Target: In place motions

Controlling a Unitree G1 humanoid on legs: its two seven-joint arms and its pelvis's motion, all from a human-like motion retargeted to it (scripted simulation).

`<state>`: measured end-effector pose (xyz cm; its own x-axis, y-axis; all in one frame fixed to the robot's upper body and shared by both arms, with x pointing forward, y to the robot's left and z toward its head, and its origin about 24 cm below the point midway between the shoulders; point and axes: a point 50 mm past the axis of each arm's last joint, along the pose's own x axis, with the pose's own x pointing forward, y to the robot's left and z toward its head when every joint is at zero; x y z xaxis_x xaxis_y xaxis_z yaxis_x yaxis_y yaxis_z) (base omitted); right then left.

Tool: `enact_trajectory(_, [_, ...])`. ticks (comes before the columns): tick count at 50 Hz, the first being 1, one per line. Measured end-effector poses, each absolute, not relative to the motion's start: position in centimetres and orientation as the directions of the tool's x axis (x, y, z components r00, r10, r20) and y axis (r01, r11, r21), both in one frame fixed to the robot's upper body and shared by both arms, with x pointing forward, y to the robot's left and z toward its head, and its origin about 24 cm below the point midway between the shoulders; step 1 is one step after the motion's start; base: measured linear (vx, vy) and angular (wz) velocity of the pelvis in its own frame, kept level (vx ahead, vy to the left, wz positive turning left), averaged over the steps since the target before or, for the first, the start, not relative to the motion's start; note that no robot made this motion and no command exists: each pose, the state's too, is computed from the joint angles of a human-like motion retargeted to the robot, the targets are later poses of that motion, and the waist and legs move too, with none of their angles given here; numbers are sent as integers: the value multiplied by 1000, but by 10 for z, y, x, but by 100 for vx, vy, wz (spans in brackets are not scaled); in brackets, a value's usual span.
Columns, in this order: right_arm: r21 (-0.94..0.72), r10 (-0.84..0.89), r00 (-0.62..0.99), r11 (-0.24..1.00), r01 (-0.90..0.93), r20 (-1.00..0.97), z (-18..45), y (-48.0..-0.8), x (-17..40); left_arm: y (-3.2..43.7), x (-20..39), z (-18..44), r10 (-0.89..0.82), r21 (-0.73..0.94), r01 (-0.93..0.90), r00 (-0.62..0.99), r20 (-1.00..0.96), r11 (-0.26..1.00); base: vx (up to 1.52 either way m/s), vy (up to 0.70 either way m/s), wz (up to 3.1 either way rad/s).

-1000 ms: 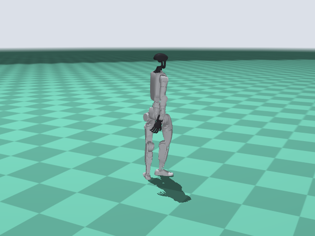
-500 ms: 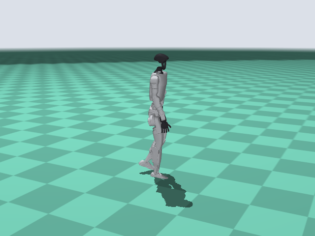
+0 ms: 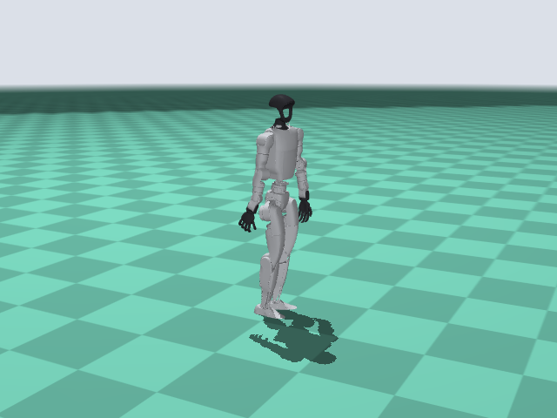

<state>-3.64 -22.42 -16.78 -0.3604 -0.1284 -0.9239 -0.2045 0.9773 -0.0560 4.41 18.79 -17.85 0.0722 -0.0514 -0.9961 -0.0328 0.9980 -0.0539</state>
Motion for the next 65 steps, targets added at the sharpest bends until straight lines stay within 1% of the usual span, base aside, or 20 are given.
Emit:
enact_trajectory(4, [-51,-114,-319,978,-200,-941,-172,-215,-29,192,44,-178,-45,-49,-63,77,-996,997,18,-15,-28])
enact_trajectory(8, [-15,-73,-255,974,-224,-964,-176,-202,-14,198,41,-177,-38,-41,-52,52,-998,998,12,-16,-20])
enact_trajectory(13, [17,-30,-150,952,-306,-988,-179,-192,14,200,36,-177,-28,-30,-40,31,-999,999,10,-16,49])
enact_trajectory(17, [-3,-35,-77,922,-386,-996,-178,-193,32,199,36,-177,-39,-41,-49,33,-999,998,2,-18,60])
enact_trajectory(20, [-25,-46,-41,914,-404,-998,-177,-196,41,200,37,-177,-39,-41,-44,42,-998,998,-4,-18,142])
enact_trajectory(24, [-47,-64,-31,925,-376,-997,-176,-203,43,201,32,-177,-30,-31,-46,25,-999,998,-6,-14,205])
enact_trajectory(30, [-80,-98,-51,957,-277,-994,-175,-216,37,206,33,-176,-23,-24,-37,5,-1000,999,-18,-12,250])
enact_trajectory(33, [-93,-109,-71,975,-203,-992,-173,-226,32,208,50,-174,-27,-27,2,40,-999,1000,-30,-19,207])
enact_trajectory(36, [-101,-113,-89,986,-129,-990,-169,-242,29,203,75,-172,-39,-33,60,114,-993,998,-29,-19,154])
enact_trajectory(39, [-111,-131,-136,983,-145,-982,-163,-262,23,191,87,-172,-60,-48,74,165,-985,996,-1,-21,182])
enact_trajectory(43, [-195,-252,-181,939,-282,-951,-156,-283,19,180,67,-176,-80,-77,25,131,-988,997,25,-8,247])
enact_trajectory(45, [-262,-321,-149,911,-318,-935,-154,-288,22,180,55,-178,-78,-77,17,93,-993,997,31,-7,328])
enact_trajectory(47, [-299,-345,-102,902,-310,-933,-154,-291,27,182,46,-179,-59,-58,24,56,-997,998,31,-9,313])
enact_trajectory(52, [-256,-278,-93,947,-194,-956,-156,-287,23,190,19,-179,-11,-12,29,-20,-1000,1000,45,-15,268])
enact_trajectory(56, [-222,-235,-109,968,-119,-966,-157,-282,22,193,1,-179,1,3,-22,-67,-998,1000,36,-20,236])
enact_trajectory(60, [-226,-238,-85,965,-133,-968,-159,-276,31,191,-16,-178,9,20,-93,-114,-993,995,40,-27,239])
enact_trajectory(65, [-221,-227,-8,953,-206,-974,-160,-270,51,178,-28,-179,-12,18,-216,-134,-991,976,40,-35,160])
